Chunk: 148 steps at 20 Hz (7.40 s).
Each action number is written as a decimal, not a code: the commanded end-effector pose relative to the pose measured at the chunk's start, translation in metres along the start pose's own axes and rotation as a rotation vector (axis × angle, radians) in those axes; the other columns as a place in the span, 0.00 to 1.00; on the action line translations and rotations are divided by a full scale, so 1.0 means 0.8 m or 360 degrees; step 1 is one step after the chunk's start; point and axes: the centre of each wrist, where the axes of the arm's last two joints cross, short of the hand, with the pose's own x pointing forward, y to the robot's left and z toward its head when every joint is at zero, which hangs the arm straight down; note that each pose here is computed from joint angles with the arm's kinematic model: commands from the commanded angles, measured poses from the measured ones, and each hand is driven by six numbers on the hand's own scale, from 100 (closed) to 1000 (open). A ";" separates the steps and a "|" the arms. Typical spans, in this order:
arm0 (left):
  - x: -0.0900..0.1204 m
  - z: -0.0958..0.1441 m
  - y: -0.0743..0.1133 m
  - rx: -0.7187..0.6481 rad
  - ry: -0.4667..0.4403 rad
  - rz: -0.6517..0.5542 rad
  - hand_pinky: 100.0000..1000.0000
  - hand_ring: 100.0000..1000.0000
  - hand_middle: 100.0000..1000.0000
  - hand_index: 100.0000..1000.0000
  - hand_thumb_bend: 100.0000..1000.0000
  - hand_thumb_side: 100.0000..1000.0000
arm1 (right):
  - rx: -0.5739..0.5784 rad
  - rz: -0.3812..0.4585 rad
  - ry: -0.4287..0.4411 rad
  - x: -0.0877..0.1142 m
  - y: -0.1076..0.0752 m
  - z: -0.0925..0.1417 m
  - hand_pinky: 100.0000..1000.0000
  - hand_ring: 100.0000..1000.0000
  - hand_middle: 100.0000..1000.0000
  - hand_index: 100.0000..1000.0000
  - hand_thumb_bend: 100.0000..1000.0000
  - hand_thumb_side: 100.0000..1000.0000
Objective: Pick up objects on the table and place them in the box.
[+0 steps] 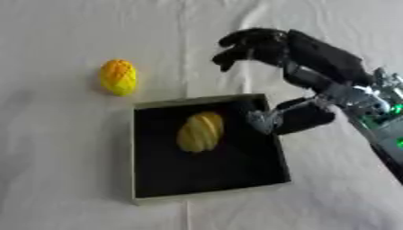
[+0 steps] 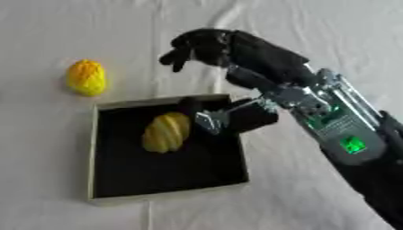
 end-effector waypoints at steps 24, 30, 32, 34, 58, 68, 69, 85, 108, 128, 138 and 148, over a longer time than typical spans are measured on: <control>0.016 -0.135 0.053 -0.2008 0.0164 -0.1424 0.88 0.91 0.84 0.92 0.17 0.00 | -0.1181 -0.0058 0.0115 -0.023 -0.082 0.162 0.89 0.81 0.53 0.78 0.00 0.23; -0.033 -0.134 0.063 -0.2177 0.0408 -0.1495 0.90 0.92 0.85 0.92 0.27 0.16 | -0.1187 -0.0092 0.0174 -0.024 -0.074 0.162 0.90 0.80 0.51 0.77 0.00 0.31; -0.048 -0.130 0.062 -0.2250 0.0445 -0.1492 0.90 0.93 0.84 0.92 0.32 0.24 | -0.1191 -0.0109 0.0190 -0.024 -0.072 0.161 0.90 0.80 0.51 0.77 0.00 0.35; -0.060 -0.126 0.061 -0.2315 0.0463 -0.1506 0.90 0.93 0.84 0.92 0.35 0.24 | -0.1199 -0.0130 0.0213 -0.024 -0.070 0.161 0.90 0.80 0.50 0.77 0.00 0.39; -0.134 -0.097 -0.006 -0.2443 0.0480 -0.1253 0.91 0.92 0.84 0.93 0.21 0.46 | -0.1221 -0.0282 0.0348 -0.026 -0.055 0.160 0.91 0.79 0.48 0.75 0.00 0.51; -0.148 -0.089 -0.014 -0.2481 0.0563 -0.1231 0.91 0.92 0.85 0.93 0.24 0.53 | -0.1264 -0.0339 0.0365 -0.026 -0.053 0.158 0.92 0.79 0.47 0.74 0.00 0.52; -0.150 -0.087 -0.013 -0.2484 0.0574 -0.1249 0.90 0.92 0.85 0.93 0.25 0.53 | -0.1266 -0.0344 0.0363 -0.026 -0.053 0.158 0.92 0.79 0.47 0.74 0.00 0.52; -0.172 -0.064 -0.017 -0.2460 0.0654 -0.1243 0.81 0.82 0.74 0.87 0.00 0.09 | -0.1279 -0.0423 0.0406 -0.026 -0.041 0.158 0.93 0.78 0.46 0.74 0.00 0.53; -0.057 -0.125 -0.049 -0.1899 -0.0112 -0.1025 0.67 0.60 0.50 0.65 0.00 0.24 | -0.1296 -0.0424 0.0473 -0.026 -0.035 0.171 0.93 0.78 0.45 0.73 0.00 0.52; 0.012 -0.048 -0.146 -0.2137 -0.0210 -0.0649 0.68 0.57 0.50 0.65 0.00 0.27 | -0.1306 -0.0436 0.0505 -0.025 -0.026 0.175 0.93 0.78 0.45 0.73 0.00 0.52; -0.012 -0.017 -0.191 -0.2266 0.0059 -0.0635 0.69 0.59 0.52 0.66 0.00 0.23 | -0.1313 -0.0447 0.0493 -0.025 -0.024 0.174 0.93 0.78 0.45 0.73 0.00 0.52; -0.030 -0.003 -0.197 -0.2504 -0.0019 -0.0765 0.91 0.87 0.80 0.89 0.00 0.46 | -0.1326 -0.0456 0.0503 -0.025 -0.021 0.176 0.93 0.78 0.45 0.73 0.00 0.52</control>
